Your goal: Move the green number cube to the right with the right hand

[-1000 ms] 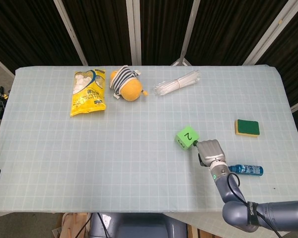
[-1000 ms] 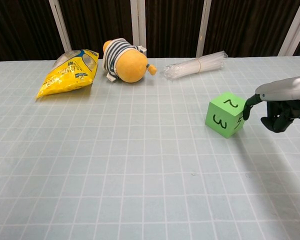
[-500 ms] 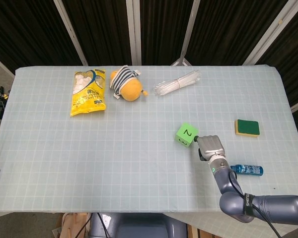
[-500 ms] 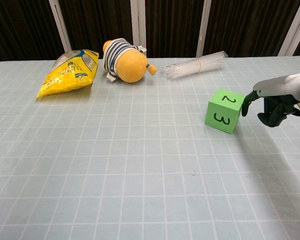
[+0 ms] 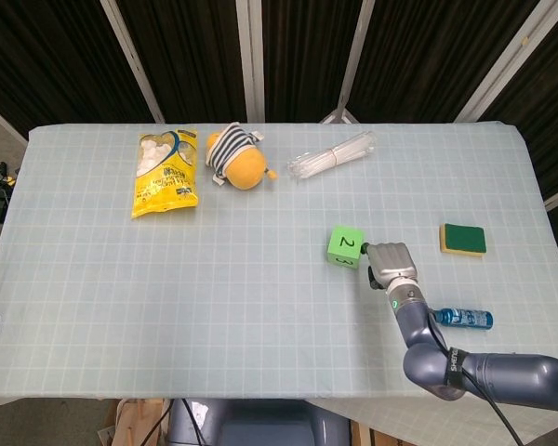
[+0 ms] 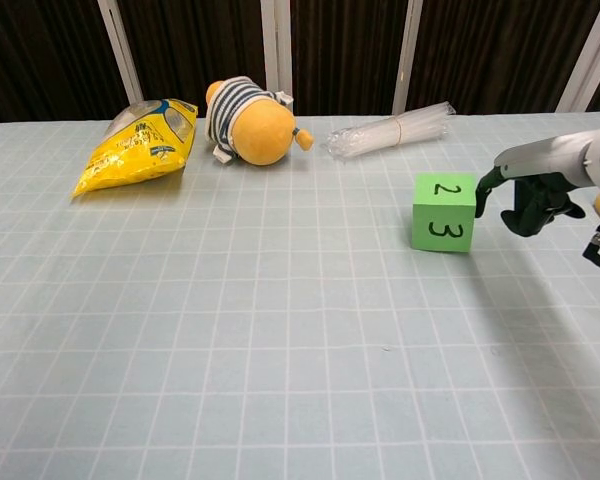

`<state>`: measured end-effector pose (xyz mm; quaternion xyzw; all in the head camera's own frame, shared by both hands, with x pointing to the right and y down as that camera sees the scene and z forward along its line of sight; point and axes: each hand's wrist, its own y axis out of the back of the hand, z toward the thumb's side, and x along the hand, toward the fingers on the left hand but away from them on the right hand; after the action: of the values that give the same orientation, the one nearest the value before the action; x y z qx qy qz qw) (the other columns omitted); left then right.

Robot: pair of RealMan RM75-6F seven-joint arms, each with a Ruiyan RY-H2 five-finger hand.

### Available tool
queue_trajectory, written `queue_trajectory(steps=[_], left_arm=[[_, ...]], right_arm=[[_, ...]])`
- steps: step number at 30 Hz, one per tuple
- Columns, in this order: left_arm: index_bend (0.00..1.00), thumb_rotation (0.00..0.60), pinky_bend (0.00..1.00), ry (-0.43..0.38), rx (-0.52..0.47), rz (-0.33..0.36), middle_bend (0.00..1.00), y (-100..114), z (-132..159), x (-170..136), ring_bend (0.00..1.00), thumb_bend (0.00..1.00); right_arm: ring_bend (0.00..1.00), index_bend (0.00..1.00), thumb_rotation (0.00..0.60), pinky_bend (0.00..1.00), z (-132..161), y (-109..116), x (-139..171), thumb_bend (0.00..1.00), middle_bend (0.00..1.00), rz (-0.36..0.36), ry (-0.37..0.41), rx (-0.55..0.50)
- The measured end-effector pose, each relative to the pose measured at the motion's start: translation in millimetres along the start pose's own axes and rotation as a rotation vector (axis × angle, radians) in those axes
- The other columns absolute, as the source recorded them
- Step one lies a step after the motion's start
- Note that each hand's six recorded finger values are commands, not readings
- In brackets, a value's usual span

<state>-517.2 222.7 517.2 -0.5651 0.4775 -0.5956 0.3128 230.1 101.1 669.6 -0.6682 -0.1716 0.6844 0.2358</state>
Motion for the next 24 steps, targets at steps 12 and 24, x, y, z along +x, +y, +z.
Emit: queue_trajectory(steps=[12,24], left_arm=[[0.01,0.6,0.0,0.001,-0.001,-0.001,0.0,0,0,0,0.0,0.36],[0.01,0.6,0.0,0.003,-0.005,0.001,0.0,1,-1,0,0.0,0.36]], right_arm=[[0.88,0.25,0.6,0.75,-2,4,-8,0.71,0.88,0.004,-0.022,-0.005],[0.8,0.21,0.6,0.72,-53,33,6,0.71,0.84,-0.112,-0.156,0.085]])
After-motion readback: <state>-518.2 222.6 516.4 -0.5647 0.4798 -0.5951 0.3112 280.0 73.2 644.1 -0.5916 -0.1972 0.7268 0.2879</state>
